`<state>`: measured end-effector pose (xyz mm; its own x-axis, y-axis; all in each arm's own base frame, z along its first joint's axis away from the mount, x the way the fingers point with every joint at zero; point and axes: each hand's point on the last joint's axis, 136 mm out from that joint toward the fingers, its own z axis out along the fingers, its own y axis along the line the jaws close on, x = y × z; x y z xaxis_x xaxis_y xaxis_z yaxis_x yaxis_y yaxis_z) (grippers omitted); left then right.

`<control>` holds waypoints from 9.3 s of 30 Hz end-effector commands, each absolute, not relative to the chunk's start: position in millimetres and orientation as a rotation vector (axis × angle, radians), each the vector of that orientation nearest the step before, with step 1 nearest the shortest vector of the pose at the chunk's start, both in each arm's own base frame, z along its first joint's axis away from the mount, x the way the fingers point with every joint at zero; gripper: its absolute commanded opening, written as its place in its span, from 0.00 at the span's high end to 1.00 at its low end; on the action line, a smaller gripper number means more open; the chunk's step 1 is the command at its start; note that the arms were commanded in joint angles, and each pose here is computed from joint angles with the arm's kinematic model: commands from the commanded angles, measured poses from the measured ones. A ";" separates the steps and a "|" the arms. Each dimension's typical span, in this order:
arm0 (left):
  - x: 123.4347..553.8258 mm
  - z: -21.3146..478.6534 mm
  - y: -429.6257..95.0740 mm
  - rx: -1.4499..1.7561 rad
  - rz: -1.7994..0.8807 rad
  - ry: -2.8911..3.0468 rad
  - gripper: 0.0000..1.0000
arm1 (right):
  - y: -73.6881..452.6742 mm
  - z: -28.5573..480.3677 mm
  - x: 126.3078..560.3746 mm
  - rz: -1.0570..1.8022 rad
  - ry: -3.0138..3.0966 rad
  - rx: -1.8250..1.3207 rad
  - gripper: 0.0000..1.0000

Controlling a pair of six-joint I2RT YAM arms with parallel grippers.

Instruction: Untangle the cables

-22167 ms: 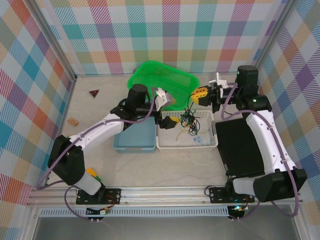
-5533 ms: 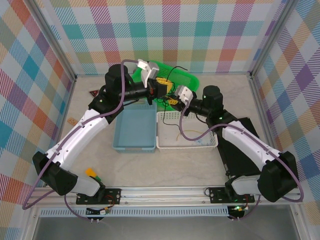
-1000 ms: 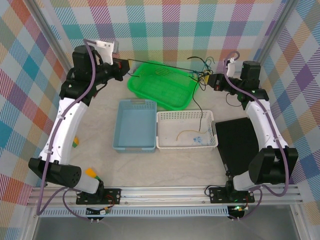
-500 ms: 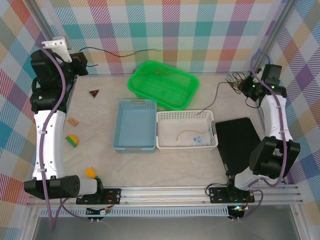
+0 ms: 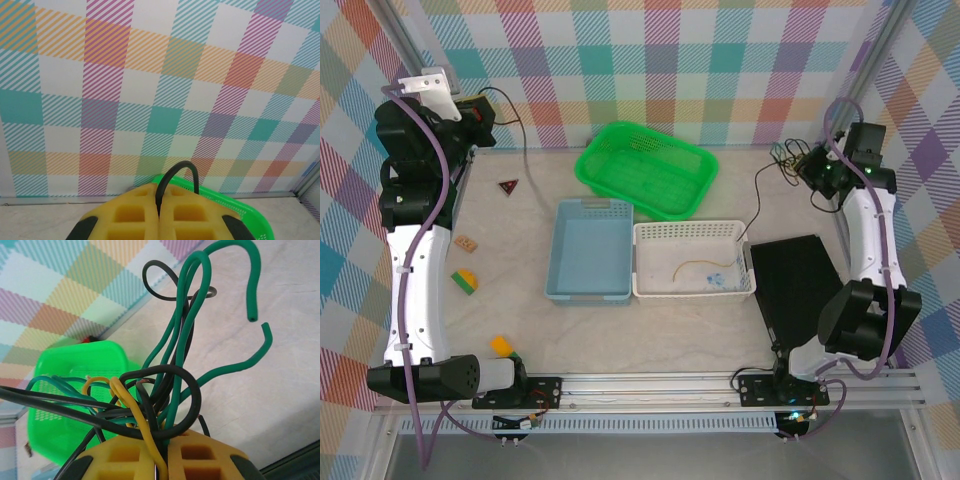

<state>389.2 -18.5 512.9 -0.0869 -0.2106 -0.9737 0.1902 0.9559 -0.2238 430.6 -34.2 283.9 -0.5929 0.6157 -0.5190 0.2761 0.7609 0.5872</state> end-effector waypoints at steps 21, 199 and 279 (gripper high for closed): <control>363.3 526.1 -54.2 0.135 -0.536 1.519 1.00 | 17.3 376.4 399.9 0.931 2.010 0.472 1.00; 269.1 516.9 -65.8 -0.022 -0.852 1.577 1.00 | 71.2 338.1 410.3 0.827 2.016 0.353 1.00; 263.5 394.5 -259.6 1.231 -0.606 1.395 0.09 | 227.3 352.8 251.4 0.680 1.085 -1.381 0.96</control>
